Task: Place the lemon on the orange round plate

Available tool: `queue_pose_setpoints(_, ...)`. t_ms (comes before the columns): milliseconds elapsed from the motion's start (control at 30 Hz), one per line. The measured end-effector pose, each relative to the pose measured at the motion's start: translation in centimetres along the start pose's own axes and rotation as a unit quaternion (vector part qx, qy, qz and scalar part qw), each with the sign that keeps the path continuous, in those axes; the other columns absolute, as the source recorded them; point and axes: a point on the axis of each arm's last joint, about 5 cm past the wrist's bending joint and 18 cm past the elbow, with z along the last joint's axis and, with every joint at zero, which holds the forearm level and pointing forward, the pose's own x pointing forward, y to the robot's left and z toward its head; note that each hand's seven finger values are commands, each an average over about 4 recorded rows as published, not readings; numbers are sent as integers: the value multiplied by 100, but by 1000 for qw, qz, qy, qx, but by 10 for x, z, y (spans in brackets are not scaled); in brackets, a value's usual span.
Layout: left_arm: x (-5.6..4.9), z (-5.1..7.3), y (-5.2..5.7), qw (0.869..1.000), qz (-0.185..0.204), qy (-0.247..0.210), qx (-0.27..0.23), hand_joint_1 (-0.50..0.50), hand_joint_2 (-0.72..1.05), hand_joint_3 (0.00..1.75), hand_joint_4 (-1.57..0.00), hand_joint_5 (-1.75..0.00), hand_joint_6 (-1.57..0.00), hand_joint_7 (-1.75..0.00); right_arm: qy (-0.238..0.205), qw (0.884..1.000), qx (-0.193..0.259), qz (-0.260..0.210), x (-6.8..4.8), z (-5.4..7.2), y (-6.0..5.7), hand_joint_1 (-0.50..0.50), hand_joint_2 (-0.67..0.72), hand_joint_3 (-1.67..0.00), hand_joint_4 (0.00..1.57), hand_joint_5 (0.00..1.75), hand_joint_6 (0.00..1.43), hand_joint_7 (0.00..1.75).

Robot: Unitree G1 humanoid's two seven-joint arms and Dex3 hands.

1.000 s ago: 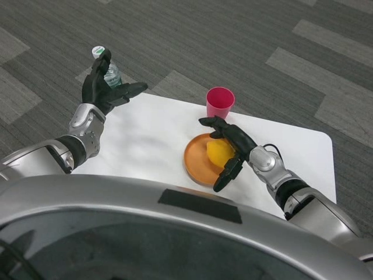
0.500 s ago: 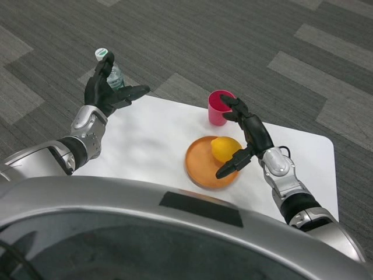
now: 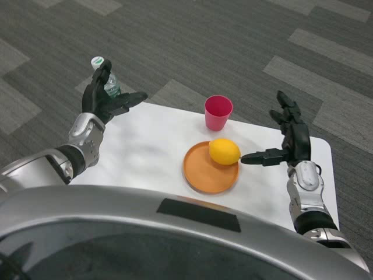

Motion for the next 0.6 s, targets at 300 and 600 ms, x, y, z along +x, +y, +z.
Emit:
queue_pose_setpoints(300, 2, 1, -2, 1000, -4, -2, 1, 50, 18, 9, -34, 0, 0, 0, 15, 999, 13, -50, -7, -5, -13, 46, 9, -12, 0, 68, 0, 21)
queue_pose_setpoints(600, 3, 2, -3, 1000, -8, -3, 1, 50, 16, 9, -34, 0, 0, 0, 33, 997, 17, -64, -11, -11, -16, 42, 9, -16, 0, 68, 0, 21)
